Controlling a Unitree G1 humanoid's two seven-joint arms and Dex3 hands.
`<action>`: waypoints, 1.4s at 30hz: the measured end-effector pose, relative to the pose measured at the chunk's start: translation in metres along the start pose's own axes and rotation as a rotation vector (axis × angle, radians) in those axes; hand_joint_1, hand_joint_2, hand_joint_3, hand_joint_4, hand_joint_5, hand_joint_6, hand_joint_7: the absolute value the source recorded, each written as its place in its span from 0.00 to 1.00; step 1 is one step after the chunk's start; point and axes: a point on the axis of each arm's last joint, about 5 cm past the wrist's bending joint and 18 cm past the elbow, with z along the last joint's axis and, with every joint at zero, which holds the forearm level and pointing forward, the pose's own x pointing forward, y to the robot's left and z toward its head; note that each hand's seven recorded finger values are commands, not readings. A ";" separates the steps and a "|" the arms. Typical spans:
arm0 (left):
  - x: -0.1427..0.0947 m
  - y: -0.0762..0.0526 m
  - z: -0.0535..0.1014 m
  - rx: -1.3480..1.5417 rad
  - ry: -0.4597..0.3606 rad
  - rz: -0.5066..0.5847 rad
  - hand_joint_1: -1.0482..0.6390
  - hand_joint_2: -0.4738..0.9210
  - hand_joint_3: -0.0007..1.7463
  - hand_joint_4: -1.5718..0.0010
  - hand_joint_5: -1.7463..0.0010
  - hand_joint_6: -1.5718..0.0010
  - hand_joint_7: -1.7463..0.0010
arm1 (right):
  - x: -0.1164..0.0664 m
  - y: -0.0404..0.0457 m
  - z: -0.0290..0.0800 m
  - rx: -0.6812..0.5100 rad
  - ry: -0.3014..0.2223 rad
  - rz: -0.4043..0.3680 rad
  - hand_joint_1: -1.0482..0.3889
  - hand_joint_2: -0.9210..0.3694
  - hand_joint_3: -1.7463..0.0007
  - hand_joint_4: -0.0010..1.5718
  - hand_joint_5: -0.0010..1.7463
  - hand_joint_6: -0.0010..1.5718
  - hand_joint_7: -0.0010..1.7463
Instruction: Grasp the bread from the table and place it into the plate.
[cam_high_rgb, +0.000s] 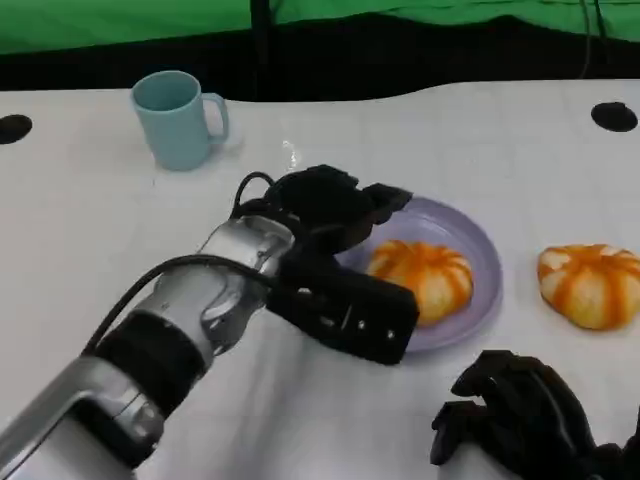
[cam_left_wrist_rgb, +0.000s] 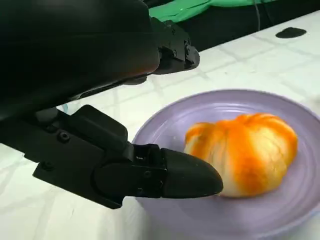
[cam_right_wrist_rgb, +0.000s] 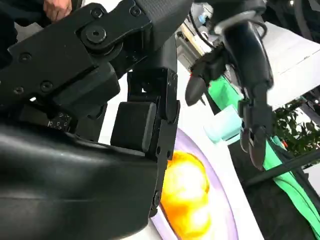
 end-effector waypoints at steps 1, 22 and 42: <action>-0.003 0.000 -0.002 -0.005 0.000 0.010 0.02 1.00 0.27 0.96 0.90 0.93 0.97 | 0.000 0.0000 0.000 0.000 0.000 0.000 0.00 0.15 1.00 1.00 0.42 1.00 0.22; -0.082 -0.061 -0.035 -0.776 -0.173 0.525 0.29 1.00 0.21 0.58 0.21 0.53 0.61 | 0.000 -0.0017 -0.001 0.011 0.010 0.017 0.00 0.15 1.00 1.00 0.42 1.00 0.22; -0.120 -0.116 -0.021 -1.588 -0.235 0.543 0.22 1.00 0.18 0.49 0.00 0.61 0.00 | -0.001 -0.0020 0.002 0.002 0.006 0.018 0.00 0.15 1.00 1.00 0.41 1.00 0.21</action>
